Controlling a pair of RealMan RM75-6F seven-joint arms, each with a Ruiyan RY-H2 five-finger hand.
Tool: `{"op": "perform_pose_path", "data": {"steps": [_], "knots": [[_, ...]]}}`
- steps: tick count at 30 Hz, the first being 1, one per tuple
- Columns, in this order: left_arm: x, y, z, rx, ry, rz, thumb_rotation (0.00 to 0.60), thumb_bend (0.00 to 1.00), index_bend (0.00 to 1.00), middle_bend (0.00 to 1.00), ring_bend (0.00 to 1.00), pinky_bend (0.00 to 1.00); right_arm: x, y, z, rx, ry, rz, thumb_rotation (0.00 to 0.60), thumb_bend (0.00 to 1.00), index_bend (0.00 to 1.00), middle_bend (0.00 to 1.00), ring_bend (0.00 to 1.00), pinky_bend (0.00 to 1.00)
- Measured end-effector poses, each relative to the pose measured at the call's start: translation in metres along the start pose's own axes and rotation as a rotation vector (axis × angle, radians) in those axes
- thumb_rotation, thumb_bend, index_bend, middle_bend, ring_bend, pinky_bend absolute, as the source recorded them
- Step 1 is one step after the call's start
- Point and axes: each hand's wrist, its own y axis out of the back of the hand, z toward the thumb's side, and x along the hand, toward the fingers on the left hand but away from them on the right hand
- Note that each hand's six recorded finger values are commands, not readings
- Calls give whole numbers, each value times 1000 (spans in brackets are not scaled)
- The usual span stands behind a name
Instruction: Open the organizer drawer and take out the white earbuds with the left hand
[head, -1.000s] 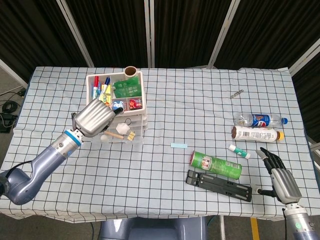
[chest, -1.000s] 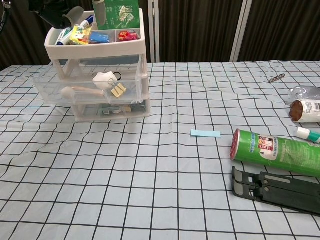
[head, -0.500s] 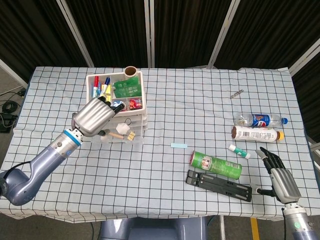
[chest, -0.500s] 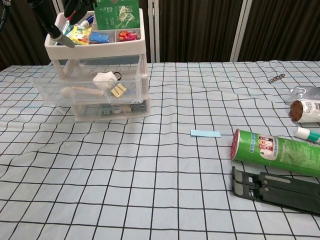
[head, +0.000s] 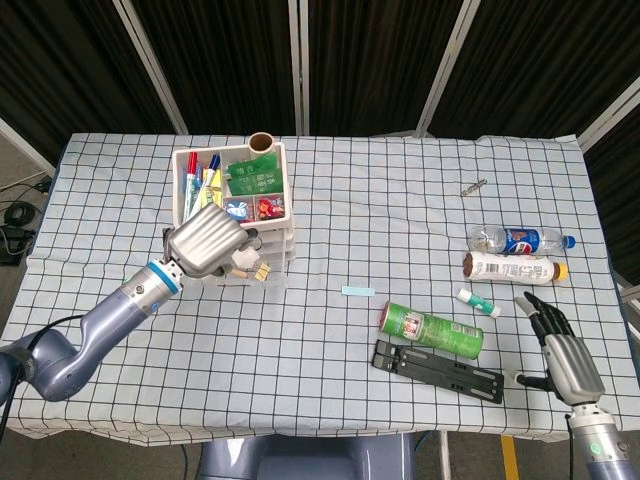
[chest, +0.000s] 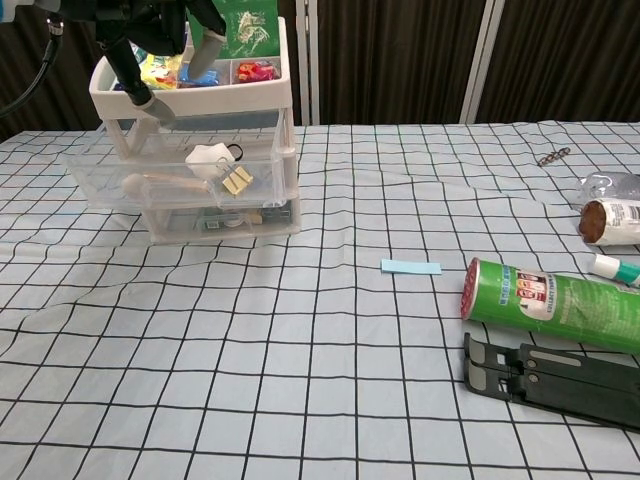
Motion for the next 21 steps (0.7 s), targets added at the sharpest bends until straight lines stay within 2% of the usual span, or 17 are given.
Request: {"op": "perform_pose_path", "data": {"steps": [5, 9, 21], "knots": [[5, -6, 0, 15, -12, -29, 600, 0, 583, 966, 845, 745, -2, 2, -3, -2, -10, -8, 600, 111, 0, 0, 0, 0], [8, -12, -3, 68, -17, -51, 600, 0, 580, 966, 845, 745, -3, 2, -5, -1, -15, -8, 600, 111, 0, 0, 0, 0], [16, -30, -6, 106, -6, -157, 600, 0, 469, 966, 845, 745, -7, 0, -11, 7, -38, -4, 600, 110, 0, 0, 0, 0]]}}
